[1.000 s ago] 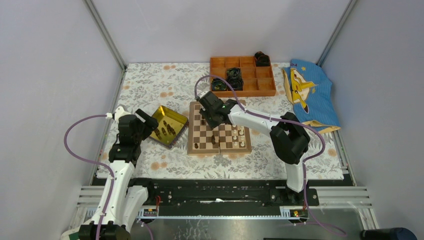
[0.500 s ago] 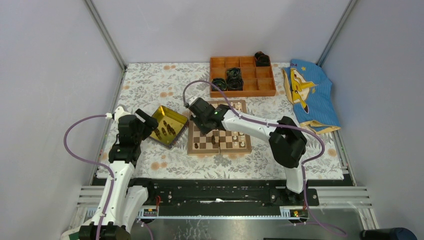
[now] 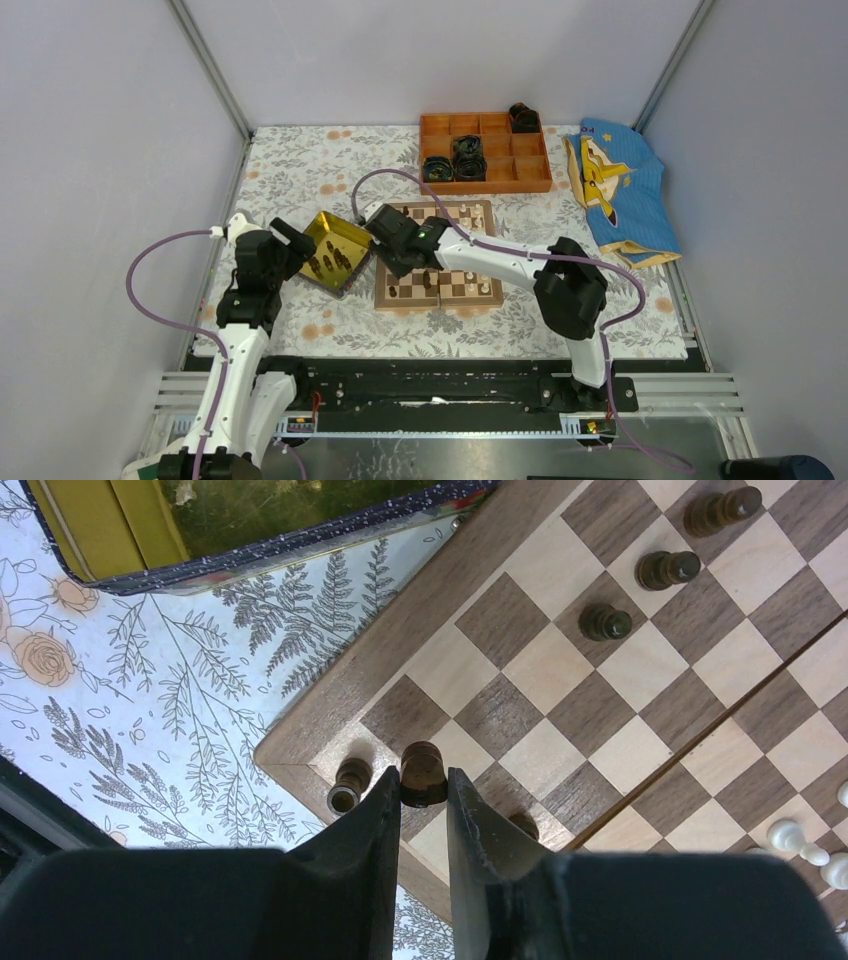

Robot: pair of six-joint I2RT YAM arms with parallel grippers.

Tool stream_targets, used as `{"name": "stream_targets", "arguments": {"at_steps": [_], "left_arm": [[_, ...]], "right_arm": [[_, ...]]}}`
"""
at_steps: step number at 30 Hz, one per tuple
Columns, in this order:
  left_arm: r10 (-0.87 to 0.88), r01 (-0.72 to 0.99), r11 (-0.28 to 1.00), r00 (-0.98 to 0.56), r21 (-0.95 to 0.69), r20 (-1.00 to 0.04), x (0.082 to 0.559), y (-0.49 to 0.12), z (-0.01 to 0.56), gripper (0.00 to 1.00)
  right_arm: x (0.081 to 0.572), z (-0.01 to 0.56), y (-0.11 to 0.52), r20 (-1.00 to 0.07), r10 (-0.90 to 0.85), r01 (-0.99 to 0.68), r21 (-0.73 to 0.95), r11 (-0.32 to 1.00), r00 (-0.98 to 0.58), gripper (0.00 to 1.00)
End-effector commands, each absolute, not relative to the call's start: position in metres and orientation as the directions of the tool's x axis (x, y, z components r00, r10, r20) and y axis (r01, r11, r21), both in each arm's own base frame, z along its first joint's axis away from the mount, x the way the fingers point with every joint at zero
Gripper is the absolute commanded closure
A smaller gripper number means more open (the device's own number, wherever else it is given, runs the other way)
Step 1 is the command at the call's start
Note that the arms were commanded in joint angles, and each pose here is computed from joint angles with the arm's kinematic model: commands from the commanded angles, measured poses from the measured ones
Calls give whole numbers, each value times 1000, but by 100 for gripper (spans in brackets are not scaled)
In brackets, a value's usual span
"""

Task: Set up the chess pieces on the board
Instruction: Place the chess piece on the chessboard.

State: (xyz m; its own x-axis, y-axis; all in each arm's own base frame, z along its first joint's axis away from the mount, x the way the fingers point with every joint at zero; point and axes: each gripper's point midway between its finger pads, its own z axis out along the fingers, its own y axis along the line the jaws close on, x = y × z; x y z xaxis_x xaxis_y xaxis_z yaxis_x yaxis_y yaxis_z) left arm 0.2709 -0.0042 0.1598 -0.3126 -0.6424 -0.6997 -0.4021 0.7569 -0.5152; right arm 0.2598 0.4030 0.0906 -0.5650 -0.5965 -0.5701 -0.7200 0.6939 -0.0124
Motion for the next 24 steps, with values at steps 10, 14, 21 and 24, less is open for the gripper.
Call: {"name": "stream_targets", "arguments": {"at_steps": [10,14,21,24], "left_arm": [[-642,-371,760,-293,-534,-709,274,-8,165,18],[-642,-372,760,-295,-533,-708,274,-8,164,18],[-643,-374,759,-296,-534,-706,274,-8,164,18],[-643,-373,759,-297,-534,-706,274,-8,163,18]], "right_arm": [[264,93,426,-588,-596,-732,-11,681,-546,85],[264,90,429,-585,-600,-735,-10,678,-546,85],[264,86,431,-578,-604,-739,-3,674,-549,85],[263,83,431,-574,-606,-740,-1,673,-551,85]]}}
